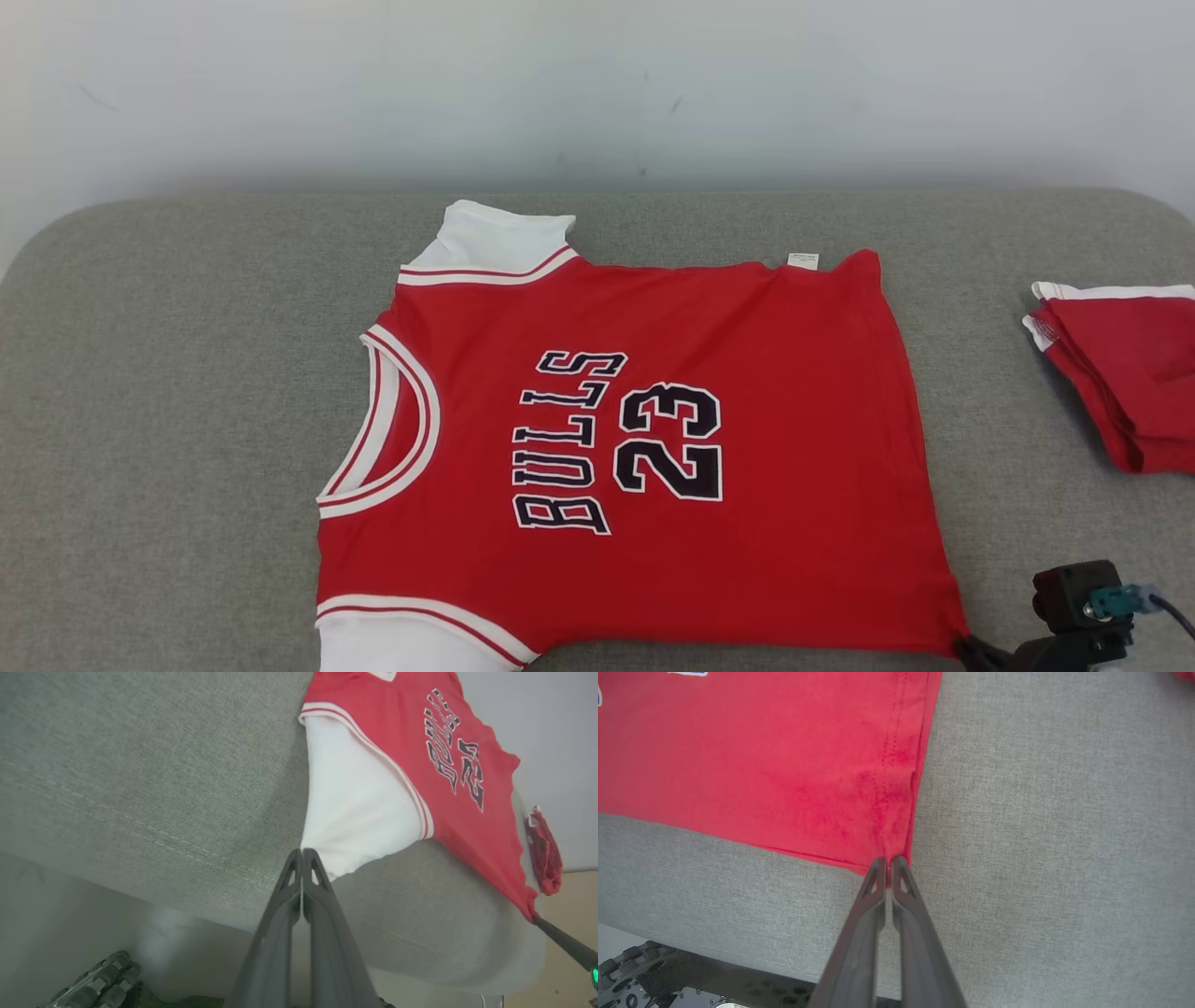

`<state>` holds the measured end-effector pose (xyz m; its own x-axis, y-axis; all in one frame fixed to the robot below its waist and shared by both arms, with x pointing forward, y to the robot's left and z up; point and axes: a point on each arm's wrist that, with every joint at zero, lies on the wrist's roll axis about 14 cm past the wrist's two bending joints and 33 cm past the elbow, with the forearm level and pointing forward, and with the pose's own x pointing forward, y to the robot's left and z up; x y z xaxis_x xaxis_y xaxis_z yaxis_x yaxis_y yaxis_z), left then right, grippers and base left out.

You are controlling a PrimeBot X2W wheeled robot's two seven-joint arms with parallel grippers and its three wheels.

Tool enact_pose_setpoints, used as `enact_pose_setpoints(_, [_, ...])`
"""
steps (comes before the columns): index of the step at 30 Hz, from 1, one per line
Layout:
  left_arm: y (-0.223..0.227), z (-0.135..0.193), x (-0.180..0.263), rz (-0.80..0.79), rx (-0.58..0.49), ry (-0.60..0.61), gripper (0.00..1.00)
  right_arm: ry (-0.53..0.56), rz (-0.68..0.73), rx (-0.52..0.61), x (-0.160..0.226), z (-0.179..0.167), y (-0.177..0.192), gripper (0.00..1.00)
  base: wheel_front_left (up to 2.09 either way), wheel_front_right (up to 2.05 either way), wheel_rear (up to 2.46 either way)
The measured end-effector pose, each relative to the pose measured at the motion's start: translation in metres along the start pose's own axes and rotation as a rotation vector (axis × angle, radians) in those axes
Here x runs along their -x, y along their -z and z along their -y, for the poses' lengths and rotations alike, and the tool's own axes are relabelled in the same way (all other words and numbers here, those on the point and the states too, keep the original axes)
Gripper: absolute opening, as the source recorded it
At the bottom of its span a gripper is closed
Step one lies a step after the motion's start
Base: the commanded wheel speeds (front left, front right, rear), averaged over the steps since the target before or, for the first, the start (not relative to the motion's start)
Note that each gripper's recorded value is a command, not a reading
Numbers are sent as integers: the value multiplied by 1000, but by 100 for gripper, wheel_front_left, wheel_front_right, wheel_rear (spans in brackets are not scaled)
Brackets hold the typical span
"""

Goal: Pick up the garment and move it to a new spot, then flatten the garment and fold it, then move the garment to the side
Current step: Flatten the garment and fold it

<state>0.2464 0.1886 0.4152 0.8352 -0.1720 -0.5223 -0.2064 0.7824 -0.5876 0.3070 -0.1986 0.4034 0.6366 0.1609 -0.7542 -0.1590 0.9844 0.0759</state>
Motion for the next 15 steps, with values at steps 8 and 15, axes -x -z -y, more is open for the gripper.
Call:
enact_pose_setpoints(8, [-58,75,-3,225,172,283,0,17,129,-27,5,3,-27,0,0,0,0])
enact_pose_setpoints(15, [-91,115,-23,312,161,419,0,-3,215,-35,2,-5,-52,0,0,0,0])
